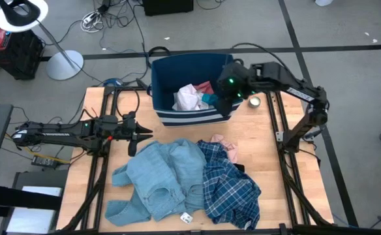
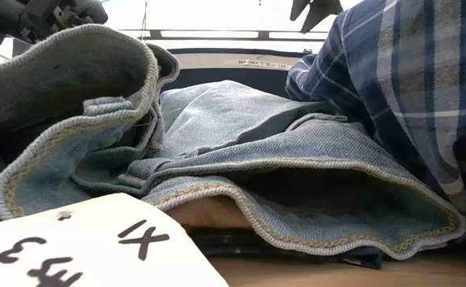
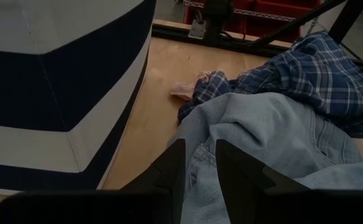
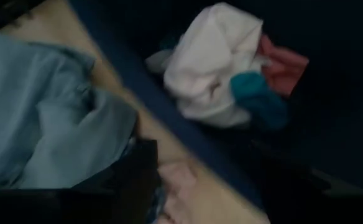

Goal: Sort clothes
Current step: Put the blue checkered shirt into the blue organizer bin

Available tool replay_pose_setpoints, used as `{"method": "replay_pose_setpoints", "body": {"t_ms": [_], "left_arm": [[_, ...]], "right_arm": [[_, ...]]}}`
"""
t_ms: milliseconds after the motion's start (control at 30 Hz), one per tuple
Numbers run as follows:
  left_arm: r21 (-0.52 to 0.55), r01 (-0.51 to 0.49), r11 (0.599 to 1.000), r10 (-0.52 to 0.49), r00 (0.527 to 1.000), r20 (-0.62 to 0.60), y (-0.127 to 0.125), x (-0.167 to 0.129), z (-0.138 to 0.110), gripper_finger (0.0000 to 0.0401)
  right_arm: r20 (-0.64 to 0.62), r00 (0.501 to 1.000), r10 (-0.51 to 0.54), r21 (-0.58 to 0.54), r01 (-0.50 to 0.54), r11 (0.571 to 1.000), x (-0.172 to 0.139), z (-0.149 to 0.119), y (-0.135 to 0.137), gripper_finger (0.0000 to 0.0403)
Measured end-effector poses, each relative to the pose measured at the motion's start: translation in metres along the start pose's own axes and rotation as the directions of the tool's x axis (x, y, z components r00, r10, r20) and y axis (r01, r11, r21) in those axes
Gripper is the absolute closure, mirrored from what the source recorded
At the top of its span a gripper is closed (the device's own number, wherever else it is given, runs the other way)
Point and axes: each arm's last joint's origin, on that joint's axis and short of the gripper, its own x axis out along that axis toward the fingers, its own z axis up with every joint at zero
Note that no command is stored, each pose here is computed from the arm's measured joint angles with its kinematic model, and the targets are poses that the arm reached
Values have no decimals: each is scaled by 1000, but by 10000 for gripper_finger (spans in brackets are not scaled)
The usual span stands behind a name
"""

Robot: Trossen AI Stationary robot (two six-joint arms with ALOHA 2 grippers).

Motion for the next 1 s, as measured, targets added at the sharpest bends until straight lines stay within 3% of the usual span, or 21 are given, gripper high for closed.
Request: {"method": "replay_pose_setpoints", "body": {"t_ms": [267, 467, 733, 1000], "left_arm": [[0, 0, 1000, 0, 1000, 0, 0, 0, 0, 306], [0, 0, 1000, 0, 1000, 0, 0, 0, 0, 306], [-1, 0, 1000, 0, 1000, 0, 0, 0, 0, 306], [-16, 1, 1000, -1, 1000, 1, 0, 0, 0, 306]], "right_arm": [[-39, 999, -17, -12, 16, 1000, -32, -44, 41, 158], [-73, 996, 49, -50, -53, 997, -42, -73, 77, 160], [-129, 992, 8, -82, -19, 996, -32, -118, 111, 167], [-238, 969, -61, -67, 46, 997, -9, -163, 128, 168]]}}
